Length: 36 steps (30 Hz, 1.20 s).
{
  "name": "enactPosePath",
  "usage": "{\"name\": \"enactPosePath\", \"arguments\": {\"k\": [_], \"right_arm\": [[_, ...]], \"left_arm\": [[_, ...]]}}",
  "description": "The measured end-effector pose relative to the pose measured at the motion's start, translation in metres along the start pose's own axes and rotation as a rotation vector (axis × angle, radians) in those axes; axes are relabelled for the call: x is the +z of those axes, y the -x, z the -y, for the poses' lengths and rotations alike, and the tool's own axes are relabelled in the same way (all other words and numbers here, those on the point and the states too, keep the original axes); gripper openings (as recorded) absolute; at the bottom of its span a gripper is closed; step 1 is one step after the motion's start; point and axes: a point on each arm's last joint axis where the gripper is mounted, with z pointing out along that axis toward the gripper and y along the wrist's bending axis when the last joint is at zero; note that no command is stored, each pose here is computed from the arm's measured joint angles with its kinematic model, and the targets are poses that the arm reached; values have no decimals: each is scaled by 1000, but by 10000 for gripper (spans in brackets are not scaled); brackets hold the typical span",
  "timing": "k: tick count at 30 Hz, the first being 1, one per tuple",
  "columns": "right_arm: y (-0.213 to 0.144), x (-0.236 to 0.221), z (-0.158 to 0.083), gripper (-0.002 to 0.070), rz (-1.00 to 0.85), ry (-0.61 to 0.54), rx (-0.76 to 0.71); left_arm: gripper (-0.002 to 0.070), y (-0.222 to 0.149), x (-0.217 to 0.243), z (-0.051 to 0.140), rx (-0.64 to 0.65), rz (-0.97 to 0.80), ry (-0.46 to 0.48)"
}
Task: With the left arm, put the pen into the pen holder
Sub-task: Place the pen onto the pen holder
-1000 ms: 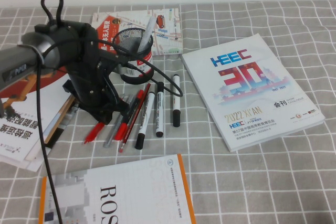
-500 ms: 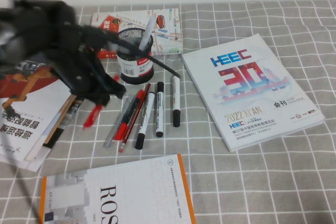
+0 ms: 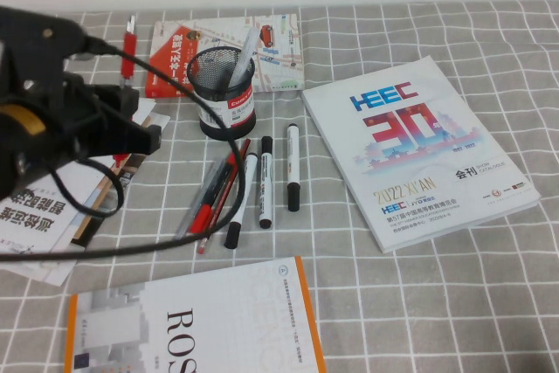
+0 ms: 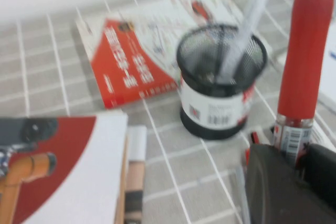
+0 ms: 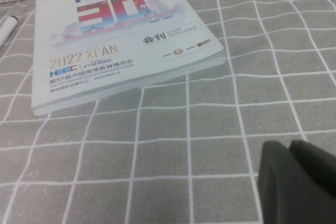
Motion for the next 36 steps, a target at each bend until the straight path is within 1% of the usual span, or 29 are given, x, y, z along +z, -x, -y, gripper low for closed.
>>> {"name": "enactPosePath", "arguments": {"k": [4,12,17,24,27,36], "right_arm": [[0,0,0,-15,0,0,0],[0,0,0,-15,0,0,0],[0,0,0,-15,0,0,0],[0,0,0,-15,0,0,0],[0,0,0,-15,0,0,0],[0,0,0,-15,0,0,0]], "left_arm": [[71,-7,1,0,-10,49,17],[71,-4,7,-3,-23,148,45],[71,-10,9,-4,-28,290,73],[71,-19,42,3,-111,393,-9],[71,-25,57,6,-123,428,-36],[71,-33,73,8,-133,456,-52]]}}
